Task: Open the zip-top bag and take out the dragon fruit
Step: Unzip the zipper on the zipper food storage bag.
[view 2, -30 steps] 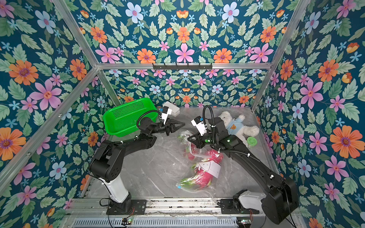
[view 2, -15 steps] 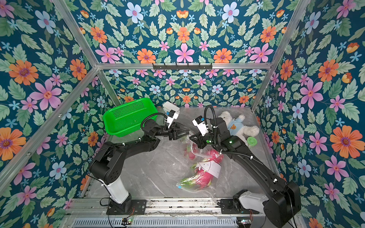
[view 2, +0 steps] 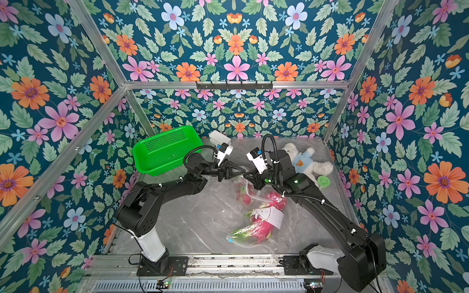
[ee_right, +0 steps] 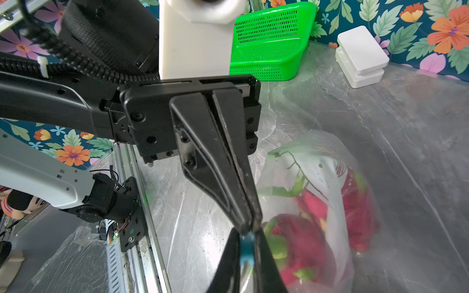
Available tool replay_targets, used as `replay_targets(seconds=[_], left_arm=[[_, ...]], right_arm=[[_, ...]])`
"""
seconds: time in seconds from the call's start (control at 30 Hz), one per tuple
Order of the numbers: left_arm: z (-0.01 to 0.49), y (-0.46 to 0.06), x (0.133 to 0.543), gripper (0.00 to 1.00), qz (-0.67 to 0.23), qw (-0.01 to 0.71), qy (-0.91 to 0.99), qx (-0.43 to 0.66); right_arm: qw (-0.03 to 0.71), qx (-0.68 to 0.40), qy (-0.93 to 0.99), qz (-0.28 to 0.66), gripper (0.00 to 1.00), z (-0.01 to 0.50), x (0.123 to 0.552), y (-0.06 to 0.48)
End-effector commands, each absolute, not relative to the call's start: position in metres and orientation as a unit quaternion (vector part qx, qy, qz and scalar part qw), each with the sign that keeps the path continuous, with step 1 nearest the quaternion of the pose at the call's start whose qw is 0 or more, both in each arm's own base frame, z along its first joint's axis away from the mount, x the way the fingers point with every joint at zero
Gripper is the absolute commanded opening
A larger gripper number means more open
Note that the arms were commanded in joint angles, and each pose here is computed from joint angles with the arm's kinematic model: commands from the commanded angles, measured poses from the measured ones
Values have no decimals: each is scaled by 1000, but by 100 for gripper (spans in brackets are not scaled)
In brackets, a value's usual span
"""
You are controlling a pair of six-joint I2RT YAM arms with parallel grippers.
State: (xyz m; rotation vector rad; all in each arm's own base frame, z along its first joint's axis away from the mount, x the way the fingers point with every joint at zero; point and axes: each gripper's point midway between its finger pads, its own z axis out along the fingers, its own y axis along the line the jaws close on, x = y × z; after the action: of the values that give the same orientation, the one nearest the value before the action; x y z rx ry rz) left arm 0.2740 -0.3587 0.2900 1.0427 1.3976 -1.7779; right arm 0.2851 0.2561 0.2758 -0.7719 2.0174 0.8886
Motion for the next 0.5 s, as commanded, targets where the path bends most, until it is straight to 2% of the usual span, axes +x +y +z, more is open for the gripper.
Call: replay_targets(seconds=[0.0, 0.23, 0.47], left_arm=[[291, -358, 267, 0, -676, 316, 519, 418], [296, -355, 286, 0, -638, 370, 543, 402], [308, -351, 300, 0, -573, 434, 564, 406]], right_arm=[[416, -315, 782, 340, 11, 287, 291, 257], [382, -308, 788, 373, 16, 286, 284, 264], [352, -273, 797, 409, 16, 279, 284, 272]])
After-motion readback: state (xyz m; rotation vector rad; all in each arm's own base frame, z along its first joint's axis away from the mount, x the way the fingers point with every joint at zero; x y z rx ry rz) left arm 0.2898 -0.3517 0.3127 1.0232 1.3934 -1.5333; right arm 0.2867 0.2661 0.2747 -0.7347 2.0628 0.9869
